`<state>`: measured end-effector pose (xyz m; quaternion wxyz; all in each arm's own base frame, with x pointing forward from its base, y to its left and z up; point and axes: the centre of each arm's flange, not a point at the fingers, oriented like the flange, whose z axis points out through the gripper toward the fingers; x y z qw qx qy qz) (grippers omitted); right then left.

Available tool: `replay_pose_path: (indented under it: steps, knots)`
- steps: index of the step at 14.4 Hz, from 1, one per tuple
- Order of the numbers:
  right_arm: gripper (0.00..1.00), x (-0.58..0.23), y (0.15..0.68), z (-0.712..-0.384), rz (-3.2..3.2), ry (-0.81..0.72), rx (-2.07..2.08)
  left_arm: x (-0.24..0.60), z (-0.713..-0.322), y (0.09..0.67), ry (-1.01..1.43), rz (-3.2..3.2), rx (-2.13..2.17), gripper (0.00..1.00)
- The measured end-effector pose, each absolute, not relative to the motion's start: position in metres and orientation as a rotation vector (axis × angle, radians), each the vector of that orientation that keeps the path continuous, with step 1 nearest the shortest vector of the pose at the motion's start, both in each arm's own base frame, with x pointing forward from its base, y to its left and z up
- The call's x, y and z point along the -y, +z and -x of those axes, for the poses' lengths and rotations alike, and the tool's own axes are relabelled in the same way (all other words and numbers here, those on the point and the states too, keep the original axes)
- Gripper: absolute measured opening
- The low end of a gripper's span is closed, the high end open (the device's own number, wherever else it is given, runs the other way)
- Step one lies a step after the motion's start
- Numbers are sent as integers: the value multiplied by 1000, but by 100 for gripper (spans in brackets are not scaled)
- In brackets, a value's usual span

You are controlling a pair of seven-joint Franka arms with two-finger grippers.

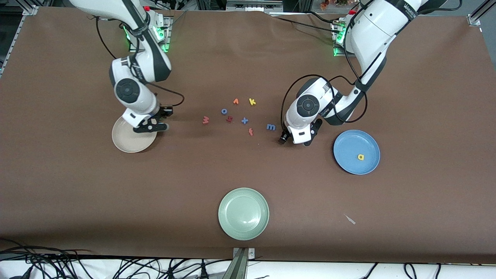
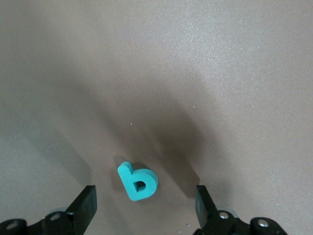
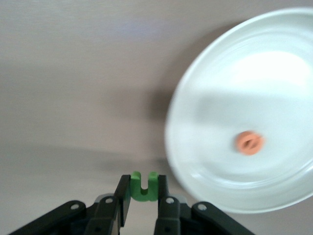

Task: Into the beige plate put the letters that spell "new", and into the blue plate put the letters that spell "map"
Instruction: 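Place the u on the white plate while the left gripper lifts the b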

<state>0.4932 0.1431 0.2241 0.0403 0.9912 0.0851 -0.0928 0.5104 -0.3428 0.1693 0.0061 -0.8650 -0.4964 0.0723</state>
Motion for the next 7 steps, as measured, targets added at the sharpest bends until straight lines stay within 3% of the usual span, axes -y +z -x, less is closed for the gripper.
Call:
replay_pose_path:
  steps: [2,3,5,6,7]
  knots:
    - [26,-121,223,-499,-3030,-290,-335,342,-510,169,213,2712,1548,75]
    - [26,-115,224,-502,-3029,-289,-359,342,-510,169,212,2712,1549,74]
    - [26,-106,226,-509,-3031,-279,-380,342,-511,171,207,2717,1555,63]
    - [31,-103,226,-512,-3033,-275,-371,342,-511,171,207,2717,1555,63]
    - [39,-100,226,-516,-3034,-271,-362,342,-512,172,204,2720,1558,56]
